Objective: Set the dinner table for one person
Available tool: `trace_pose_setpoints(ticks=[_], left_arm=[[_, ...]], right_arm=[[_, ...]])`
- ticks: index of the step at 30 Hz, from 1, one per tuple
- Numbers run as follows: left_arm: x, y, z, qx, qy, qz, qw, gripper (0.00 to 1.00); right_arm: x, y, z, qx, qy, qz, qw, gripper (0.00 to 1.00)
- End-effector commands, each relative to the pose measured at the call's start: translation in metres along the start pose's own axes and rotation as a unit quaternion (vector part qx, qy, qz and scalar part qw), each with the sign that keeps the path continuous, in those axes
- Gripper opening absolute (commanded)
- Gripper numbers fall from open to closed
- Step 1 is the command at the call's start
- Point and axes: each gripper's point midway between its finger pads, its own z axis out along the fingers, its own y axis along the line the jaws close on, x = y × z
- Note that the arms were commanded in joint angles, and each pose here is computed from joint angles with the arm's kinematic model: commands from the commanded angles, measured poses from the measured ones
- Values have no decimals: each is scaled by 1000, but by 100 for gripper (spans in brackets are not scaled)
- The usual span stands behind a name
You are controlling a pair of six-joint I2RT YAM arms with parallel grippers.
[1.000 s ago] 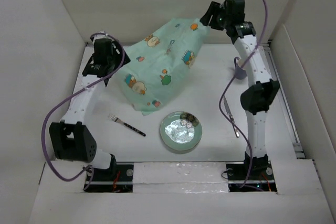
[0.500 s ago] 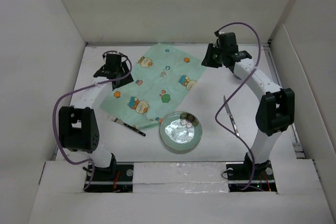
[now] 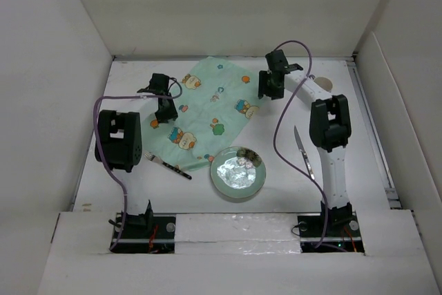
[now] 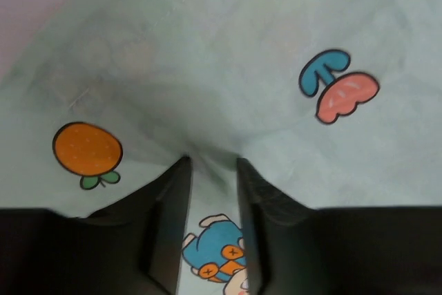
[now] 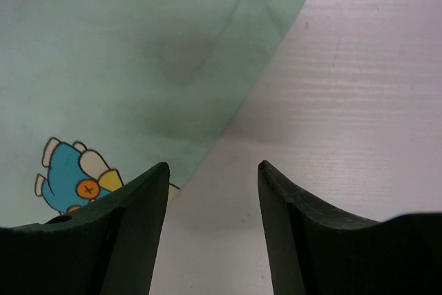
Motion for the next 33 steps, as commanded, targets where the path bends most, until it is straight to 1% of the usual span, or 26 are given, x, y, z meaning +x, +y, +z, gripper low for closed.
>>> trace_pose_setpoints(ticks=[1,3,4,5,6,8,11,12,14,15,17,18,19,20,21,22,23,24,26,27,28,30,31,32,33], left_arm=[[-23,-22,4,38,-12,-4,999,24],[-34,-27,6,43,-22,-6,999,18],[-34,-28,12,41,-19,-6,999,13],[-36,-29,15,41,-19,-7,999,11],[-44,-33,15,47,-26,-8,999,8],[-43,-35,27,45,-17,-9,999,1],[-52,-41,37,49,-22,-15,998,0],[-65,-46,36,54,-34,-16,998,0],[-72,-50,44,55,-36,-18,998,0],[-89,-57,41,61,-54,-21,996,0],[-94,-62,56,63,-49,-25,996,0],[-110,-76,52,77,-63,-23,995,0],[-106,-76,68,72,-50,-24,996,0],[-110,-86,69,79,-51,-25,995,0],[-124,-92,65,84,-60,-25,994,0],[-120,-99,72,84,-54,-21,995,0],[-121,-105,70,84,-57,-15,995,0],[-135,-108,64,84,-76,-15,993,0],[-143,-114,58,84,-91,-10,992,0],[-152,-110,54,70,-106,-12,992,0],[-162,-104,49,62,-118,-17,991,0],[-169,-97,42,58,-125,-21,990,0],[-169,-97,42,58,-125,-21,990,0],[-169,-96,40,55,-124,-21,991,1],[-171,-89,35,51,-125,-24,991,6]], right_arm=[[-21,3,-16,20,-15,-12,1000,59],[-15,8,-9,18,-6,-13,1000,59],[-12,9,-5,16,0,-11,1000,58],[-8,10,-3,11,5,-7,1000,54],[-2,12,3,6,17,-7,1000,53],[5,11,7,8,32,-1,999,51],[12,6,14,11,47,8,999,49],[13,6,15,11,49,9,999,48],[17,6,18,11,56,11,998,44],[20,5,20,13,61,10,998,42],[27,4,21,15,73,11,997,38],[29,4,20,13,76,10,997,32],[32,3,20,14,80,9,997,26],[39,0,19,16,88,8,996,12],[43,-2,17,19,91,7,996,7],[49,1,14,17,95,1,995,3],[68,-6,16,24,112,0,993,0],[56,-1,9,13,94,2,996,0],[76,3,-4,3,92,0,996,0],[91,-2,-17,2,98,3,995,0],[107,18,-29,-37,100,4,994,0],[137,30,-54,-63,108,11,992,0],[137,30,-54,-63,108,11,992,0],[144,41,-61,-77,107,4,991,0],[147,45,-68,-85,103,7,991,0]])
